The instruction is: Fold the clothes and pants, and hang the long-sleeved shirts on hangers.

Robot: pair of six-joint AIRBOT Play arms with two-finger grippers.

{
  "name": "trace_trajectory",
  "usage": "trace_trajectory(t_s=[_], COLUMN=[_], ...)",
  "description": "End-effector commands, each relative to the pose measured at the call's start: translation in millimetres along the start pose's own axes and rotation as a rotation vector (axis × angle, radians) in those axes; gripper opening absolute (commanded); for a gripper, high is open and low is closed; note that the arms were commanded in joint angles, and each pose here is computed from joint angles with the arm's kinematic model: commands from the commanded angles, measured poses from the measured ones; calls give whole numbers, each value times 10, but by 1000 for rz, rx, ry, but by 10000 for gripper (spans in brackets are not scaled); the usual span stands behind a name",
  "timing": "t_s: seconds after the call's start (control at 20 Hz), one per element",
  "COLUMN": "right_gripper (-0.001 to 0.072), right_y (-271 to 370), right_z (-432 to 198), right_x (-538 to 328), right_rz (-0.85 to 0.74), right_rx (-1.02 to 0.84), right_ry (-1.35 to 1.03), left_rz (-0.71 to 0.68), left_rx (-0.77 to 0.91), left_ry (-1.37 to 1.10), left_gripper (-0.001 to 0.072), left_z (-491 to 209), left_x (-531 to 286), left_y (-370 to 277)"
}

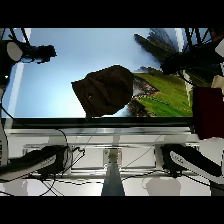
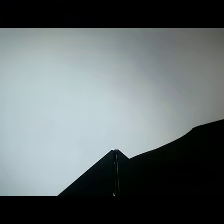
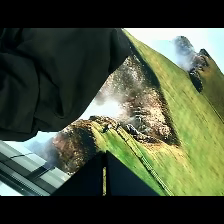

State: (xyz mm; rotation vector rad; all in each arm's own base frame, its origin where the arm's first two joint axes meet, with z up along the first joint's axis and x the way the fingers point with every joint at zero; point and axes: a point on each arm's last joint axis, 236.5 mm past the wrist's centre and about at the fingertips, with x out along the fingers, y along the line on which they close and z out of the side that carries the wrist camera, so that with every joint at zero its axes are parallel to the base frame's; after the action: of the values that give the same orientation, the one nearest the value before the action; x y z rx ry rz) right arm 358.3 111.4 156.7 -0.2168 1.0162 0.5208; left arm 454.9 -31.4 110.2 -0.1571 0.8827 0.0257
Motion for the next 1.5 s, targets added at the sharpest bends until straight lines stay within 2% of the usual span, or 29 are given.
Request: trace_trajectory(t_s=[0.0, 0.2, 0.35, 0.4, 0.45, 0.55, 0.65, 0.7, 0.75, 0.8, 1.25, 1.3, 1.35, 1.4, 1.45], right_gripper=[9, 9, 9, 10, 9, 9, 9, 10, 10, 10, 9, 9, 9, 9, 9], right_y=[5, -55, -54, -56, -57, -57, -58, -58, -58, -57, -118, -187, -248, -318, -386], right_z=[3, 174, 168, 169, 168, 170, 173, 172, 172, 173, 193, 190, 170, 147, 123], right_x=[-4, -13, -11, -10, -10, -11, -11, -11, -11, -11, -11, -16, -20, -27, -36], right_rz=[1, -25, -24, -25, -25, -26, -26, -26, -26, -26, -51, -80, -106, -136, -165], right_rx=[-1, 0, 0, 0, 0, -1, 0, 0, 0, 0, -6, -13, -19, -26, -33], right_ry=[-1, -74, -71, -71, -71, -72, -73, -73, -73, -73, -81, -80, -71, -60, -49], left_rz=[8, -1, 20, 6, -38, -205, -432, -520, -571, -577, -557, -547, -538, -530, -528], left_rx=[-5, -21, -15, -35, -52, -39, -66, -72, -67, -61, -30, -42, -50, -60, -68], left_ry=[67, 291, 367, 404, 443, 478, 496, 504, 517, 529, 615, 590, 561, 528, 504], left_gripper=[23, 23, 31, 193, 244, 244, 251, 391, 620, 665, 663, 634, 567, 487, 369], left_z=[-150, -706, -921, -1024, -1118, -1194, -1177, -1169, -1185, -1218, -1649, -1612, -1560, -1487, -1436], left_x=[211, 655, 900, 980, 1021, 1006, 820, 723, 648, 630, 1026, 1106, 1165, 1213, 1242], left_y=[18, -71, -30, -64, -159, -521, -1023, -1201, -1309, -1341, -1595, -1586, -1573, -1559, -1562])
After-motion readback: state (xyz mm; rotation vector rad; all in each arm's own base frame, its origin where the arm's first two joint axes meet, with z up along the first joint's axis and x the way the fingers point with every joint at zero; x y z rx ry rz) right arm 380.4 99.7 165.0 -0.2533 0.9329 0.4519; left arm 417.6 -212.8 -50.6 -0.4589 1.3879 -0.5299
